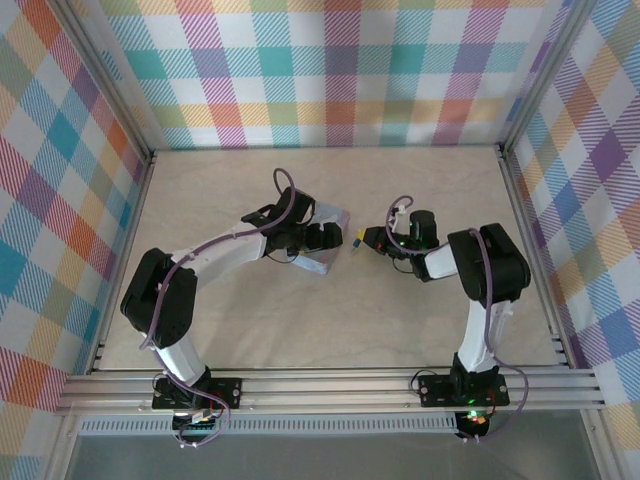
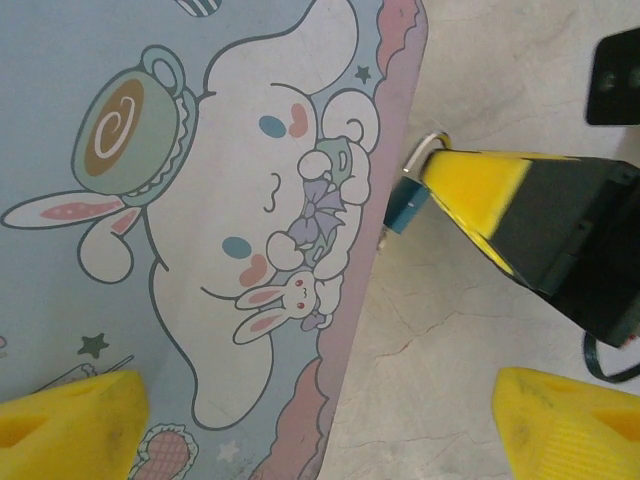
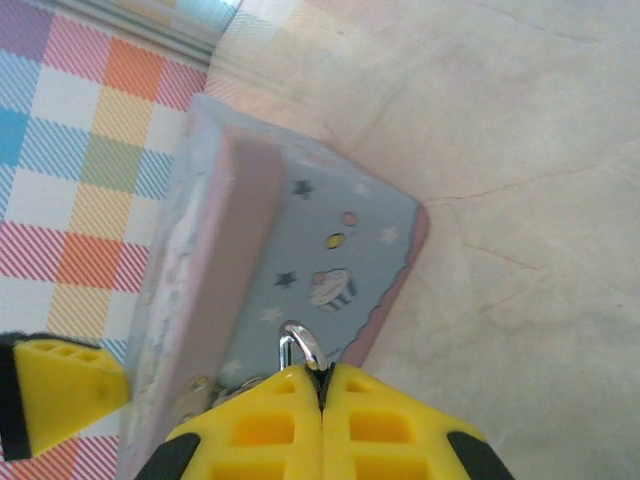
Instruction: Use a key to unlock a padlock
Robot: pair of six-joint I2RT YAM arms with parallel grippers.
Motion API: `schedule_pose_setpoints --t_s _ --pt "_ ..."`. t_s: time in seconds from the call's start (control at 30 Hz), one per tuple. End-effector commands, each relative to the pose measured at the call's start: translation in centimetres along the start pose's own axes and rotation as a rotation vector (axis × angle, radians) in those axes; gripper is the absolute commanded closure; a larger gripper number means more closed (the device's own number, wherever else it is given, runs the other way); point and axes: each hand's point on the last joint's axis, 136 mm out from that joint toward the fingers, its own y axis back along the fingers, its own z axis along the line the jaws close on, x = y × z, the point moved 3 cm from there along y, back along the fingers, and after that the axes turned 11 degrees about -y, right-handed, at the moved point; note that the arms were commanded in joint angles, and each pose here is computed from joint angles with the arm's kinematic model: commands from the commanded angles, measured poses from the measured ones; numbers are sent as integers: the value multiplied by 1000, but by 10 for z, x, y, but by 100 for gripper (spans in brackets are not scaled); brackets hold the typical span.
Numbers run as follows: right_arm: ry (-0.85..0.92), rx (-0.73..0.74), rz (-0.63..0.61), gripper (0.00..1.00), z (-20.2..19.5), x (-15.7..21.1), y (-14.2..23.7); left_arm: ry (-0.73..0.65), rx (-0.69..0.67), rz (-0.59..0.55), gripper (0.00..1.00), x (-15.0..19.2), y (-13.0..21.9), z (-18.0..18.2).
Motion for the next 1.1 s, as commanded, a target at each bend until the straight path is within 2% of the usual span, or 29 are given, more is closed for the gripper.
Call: schedule_pose_setpoints --t_s 0.0,0.23,0.53,0.77,1.07 --pt "97 20 29 100 17 10 18 -3 0 -56 9 -9 21 0" --pt "113 169 147 100 29 51 64 -32 -74 -208 6 -31 66 9" --pt "20 358 292 100 22 109 100 -36 -240 -349 2 -29 116 38" --pt "-8 445 409 100 3 143 89 -32 -302 -386 1 -23 139 51" --pt "-3 458 440 100 -6 147 65 -31 -354 -406 0 -18 154 62"
